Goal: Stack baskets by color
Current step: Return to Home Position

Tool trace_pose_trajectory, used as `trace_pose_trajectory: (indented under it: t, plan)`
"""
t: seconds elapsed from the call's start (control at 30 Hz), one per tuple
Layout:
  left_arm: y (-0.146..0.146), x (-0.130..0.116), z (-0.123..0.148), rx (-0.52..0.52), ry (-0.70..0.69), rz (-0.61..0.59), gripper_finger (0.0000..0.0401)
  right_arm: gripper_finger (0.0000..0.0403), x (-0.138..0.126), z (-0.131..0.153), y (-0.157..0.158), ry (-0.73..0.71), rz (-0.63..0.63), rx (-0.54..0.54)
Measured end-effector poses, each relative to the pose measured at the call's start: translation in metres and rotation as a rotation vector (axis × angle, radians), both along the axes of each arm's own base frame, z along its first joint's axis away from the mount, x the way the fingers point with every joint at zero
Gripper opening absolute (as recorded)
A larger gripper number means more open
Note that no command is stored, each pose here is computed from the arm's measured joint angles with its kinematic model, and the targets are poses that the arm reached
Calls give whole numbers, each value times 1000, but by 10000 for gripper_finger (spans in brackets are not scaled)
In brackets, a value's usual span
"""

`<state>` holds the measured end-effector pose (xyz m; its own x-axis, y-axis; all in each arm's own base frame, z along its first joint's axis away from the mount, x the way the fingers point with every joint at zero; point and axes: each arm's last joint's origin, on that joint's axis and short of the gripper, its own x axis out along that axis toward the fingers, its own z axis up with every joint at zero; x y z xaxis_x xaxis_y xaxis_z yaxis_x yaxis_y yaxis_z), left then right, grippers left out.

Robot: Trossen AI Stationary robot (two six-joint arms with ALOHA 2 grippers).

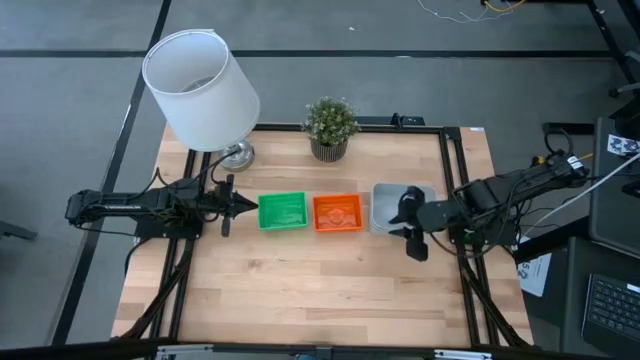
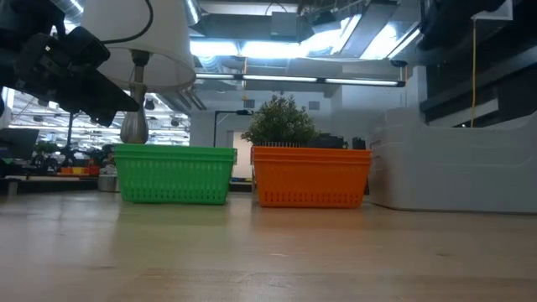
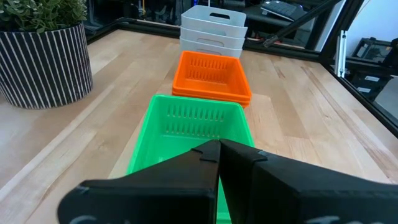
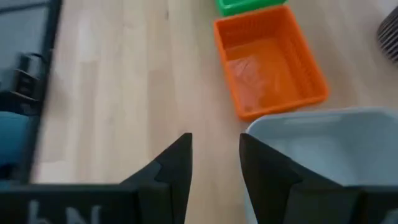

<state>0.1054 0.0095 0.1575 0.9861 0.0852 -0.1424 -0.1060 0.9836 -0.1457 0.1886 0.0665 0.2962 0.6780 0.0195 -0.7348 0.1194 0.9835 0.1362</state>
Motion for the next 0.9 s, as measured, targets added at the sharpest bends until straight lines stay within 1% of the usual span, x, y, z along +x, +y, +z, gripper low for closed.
trace_pose_trajectory:
  t: [0.1,0.2,0.33,0.47,0.53,0.6,0.7,0.9]
  plan:
    - [0,0,0,0,0,0,0,132,4,-11,0,-37,33,-89]
    - [0,0,0,0,0,0,0,132,9,-15,1,-107,50,-105]
    - [0,0,0,0,0,0,0,132,15,-23,4,-215,120,-156]
    - [0,0,0,0,0,0,0,132,10,-49,2,-326,196,-232]
    - [0,0,0,0,0,0,0,132,3,-66,-2,-392,219,-269]
    - [0,0,0,0,-1,0,0,132,-6,-81,-6,-457,221,-280]
    - [0,0,0,0,-1,0,0,132,-22,-98,-12,-536,202,-257]
    - [0,0,0,0,-1,0,0,132,-57,-129,-25,-647,176,-225]
